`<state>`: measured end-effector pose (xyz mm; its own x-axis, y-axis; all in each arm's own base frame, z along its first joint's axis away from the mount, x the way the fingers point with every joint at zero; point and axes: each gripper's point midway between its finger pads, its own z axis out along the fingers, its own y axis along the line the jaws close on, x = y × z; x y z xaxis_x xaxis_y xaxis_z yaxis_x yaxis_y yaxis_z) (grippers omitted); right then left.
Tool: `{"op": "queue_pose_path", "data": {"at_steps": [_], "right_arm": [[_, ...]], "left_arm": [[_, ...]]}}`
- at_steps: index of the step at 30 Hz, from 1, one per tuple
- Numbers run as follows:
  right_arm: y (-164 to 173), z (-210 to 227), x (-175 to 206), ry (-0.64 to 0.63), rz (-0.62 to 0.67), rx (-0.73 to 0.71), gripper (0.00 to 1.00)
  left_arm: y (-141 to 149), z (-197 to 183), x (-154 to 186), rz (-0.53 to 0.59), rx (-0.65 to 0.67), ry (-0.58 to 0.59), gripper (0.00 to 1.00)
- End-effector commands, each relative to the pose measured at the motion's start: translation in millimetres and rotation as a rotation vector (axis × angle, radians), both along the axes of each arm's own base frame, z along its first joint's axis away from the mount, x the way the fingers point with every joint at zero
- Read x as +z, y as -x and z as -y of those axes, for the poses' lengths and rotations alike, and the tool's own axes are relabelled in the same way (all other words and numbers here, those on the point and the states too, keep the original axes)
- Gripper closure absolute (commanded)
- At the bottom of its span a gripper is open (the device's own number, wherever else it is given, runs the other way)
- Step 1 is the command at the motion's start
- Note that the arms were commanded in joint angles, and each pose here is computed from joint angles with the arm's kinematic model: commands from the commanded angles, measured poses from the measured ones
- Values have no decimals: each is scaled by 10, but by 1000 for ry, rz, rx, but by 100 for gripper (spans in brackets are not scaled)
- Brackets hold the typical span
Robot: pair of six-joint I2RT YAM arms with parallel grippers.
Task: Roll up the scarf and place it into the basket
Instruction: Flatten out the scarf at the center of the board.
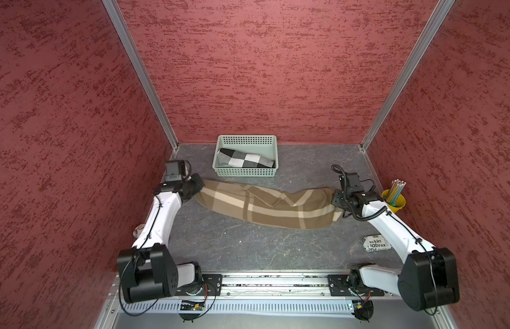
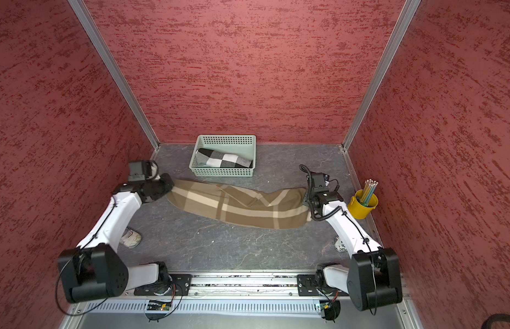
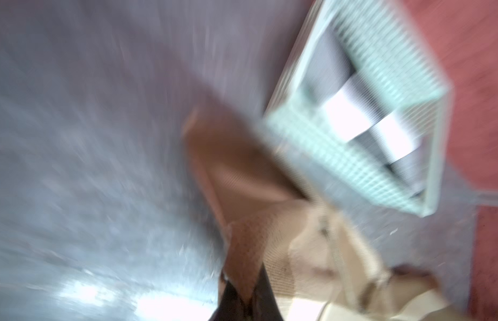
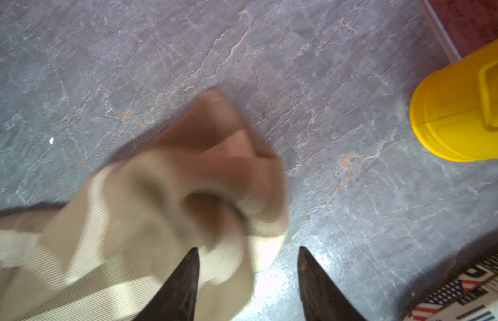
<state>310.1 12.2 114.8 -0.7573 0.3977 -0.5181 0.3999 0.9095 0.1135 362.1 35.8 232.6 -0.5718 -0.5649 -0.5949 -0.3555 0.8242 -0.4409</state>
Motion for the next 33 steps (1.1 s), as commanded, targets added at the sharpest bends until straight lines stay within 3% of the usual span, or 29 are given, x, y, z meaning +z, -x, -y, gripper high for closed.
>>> {"op": "queue_pose_path", "data": {"at_steps": [1,4,9,17,21,26,33], "right_arm": [[-46,-111,-79,-53,-10,51,42],[-51,-231,-193,-100,-36,98,42],[15,-601,-383,-282,-51,195,43],[85,-1571,-378,-521,75,328,37],[92,-1958,-436,-566,104,382,37],[99,-2522,-613,-616,57,506,35],[95,-2986,-756,-656,9,597,36]], "left_arm": [[144,-197,486,21,17,-118,100],[82,-176,670,54,-3,-121,100],[16,-61,609,58,-38,-75,100],[-1,-1,764,85,-54,-84,100],[7,-40,903,101,-49,-115,100],[-20,-57,1005,113,-54,-128,100],[-39,-63,1165,141,-63,-134,100]]}}
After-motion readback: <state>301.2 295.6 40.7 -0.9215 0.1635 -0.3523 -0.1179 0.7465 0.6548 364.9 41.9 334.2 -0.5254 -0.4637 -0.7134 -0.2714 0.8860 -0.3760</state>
